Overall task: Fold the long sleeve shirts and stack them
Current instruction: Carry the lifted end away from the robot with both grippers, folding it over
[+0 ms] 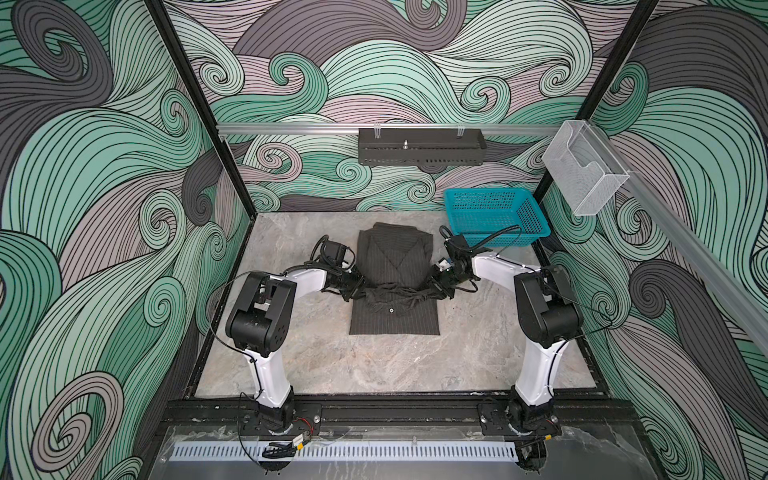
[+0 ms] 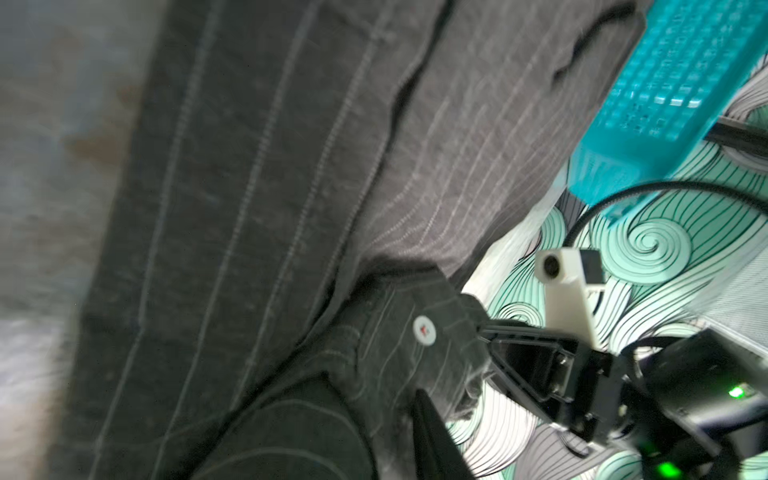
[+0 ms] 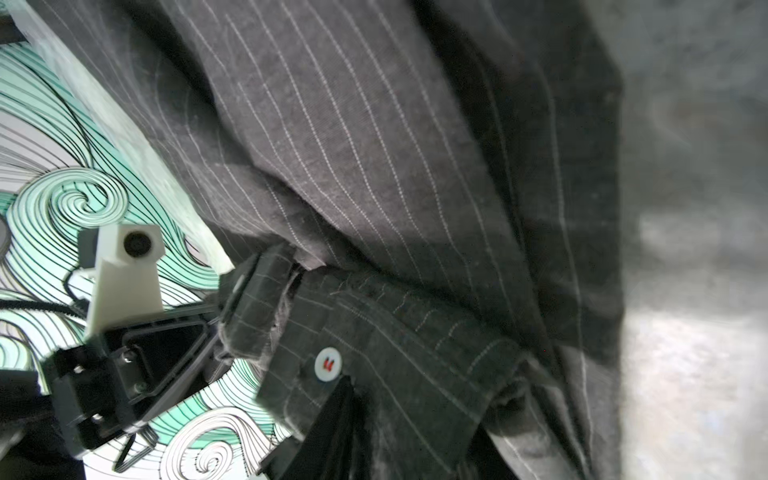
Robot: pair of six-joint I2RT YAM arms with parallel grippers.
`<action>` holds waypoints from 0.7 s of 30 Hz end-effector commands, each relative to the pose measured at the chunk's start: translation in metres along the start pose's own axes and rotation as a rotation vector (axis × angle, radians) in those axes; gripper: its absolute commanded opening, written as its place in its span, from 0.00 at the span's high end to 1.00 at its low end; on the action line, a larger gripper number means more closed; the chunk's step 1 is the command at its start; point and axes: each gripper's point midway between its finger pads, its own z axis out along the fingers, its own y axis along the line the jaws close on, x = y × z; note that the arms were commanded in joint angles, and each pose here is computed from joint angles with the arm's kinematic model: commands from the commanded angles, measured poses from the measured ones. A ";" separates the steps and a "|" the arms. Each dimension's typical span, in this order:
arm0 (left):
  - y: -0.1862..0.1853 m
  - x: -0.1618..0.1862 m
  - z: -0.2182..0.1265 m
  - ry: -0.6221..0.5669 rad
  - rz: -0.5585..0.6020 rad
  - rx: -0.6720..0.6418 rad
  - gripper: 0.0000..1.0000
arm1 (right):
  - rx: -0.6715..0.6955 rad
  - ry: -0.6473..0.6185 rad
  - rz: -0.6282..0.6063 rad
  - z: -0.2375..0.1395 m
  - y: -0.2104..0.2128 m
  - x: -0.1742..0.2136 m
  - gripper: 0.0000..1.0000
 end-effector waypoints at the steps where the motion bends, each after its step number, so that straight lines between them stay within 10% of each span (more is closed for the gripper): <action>1: -0.037 -0.013 -0.022 -0.047 0.092 0.073 0.54 | -0.004 -0.074 -0.109 -0.022 0.023 -0.012 0.52; 10: -0.067 0.004 -0.098 -0.127 0.268 0.030 0.35 | 0.123 -0.236 -0.254 -0.088 0.033 -0.003 0.33; 21: 0.009 0.069 -0.071 -0.017 0.262 -0.062 0.40 | 0.209 -0.192 -0.390 -0.068 0.002 0.033 0.41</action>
